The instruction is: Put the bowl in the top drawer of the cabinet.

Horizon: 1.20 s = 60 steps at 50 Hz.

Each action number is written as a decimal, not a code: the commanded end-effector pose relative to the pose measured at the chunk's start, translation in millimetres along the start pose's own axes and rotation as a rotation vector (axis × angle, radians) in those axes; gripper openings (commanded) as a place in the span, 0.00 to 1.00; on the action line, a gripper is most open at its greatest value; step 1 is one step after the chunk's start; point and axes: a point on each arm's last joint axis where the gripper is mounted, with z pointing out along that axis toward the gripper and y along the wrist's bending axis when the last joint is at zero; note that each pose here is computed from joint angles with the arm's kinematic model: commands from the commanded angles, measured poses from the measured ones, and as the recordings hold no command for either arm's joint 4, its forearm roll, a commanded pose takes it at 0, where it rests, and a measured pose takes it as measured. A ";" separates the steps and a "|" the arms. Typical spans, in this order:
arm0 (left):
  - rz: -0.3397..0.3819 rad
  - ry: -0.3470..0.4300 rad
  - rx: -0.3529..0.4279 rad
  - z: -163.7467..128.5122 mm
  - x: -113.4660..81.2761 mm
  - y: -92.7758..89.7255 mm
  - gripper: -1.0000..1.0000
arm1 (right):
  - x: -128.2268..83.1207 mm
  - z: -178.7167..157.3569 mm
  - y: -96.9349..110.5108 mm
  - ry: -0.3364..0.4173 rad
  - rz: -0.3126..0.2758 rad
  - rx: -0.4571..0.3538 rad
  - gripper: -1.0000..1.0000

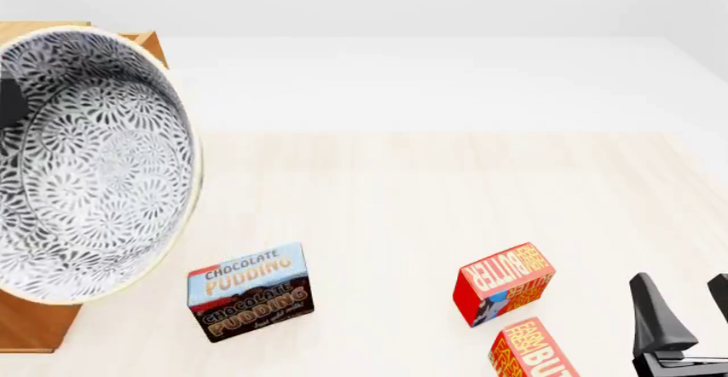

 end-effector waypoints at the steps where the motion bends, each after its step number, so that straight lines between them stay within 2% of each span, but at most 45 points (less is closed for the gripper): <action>1: 0.021 -0.062 -0.045 -22.2 -21.5 2.8 0.00 | -0.1 -0.1 0.1 -0.002 0.000 -0.002 1.00; 11: 0.025 -0.103 -0.121 -32.0 -26.9 5.2 0.00 | -0.2 -0.1 0.1 -0.002 0.000 -0.002 1.00; 28: 0.018 -0.205 -0.202 -54.0 -30.6 3.9 0.00 | -0.3 -0.1 0.2 -0.004 0.001 -0.004 1.00; 32: 0.015 -0.241 -0.253 -59.3 -46.9 4.6 0.00 | -0.2 -0.1 0.1 -0.003 0.000 -0.002 1.00; 35: 0.011 -0.253 -0.267 -61.8 -50.2 4.3 0.00 | -0.1 -0.1 -0.2 -0.001 -0.002 0.003 1.00; 45: -0.006 -0.290 -0.297 -69.0 -56.6 3.0 0.00 | -0.3 -0.1 -0.1 -0.003 0.000 0.001 1.00; 54: -0.034 -0.286 -0.341 -65.2 -55.5 4.2 0.00 | -0.4 -0.2 0.0 -0.005 0.001 0.001 1.00; 60: -0.012 -0.310 -0.361 -71.8 -57.6 2.1 0.00 | -0.6 -0.2 0.0 -0.006 0.002 0.000 1.00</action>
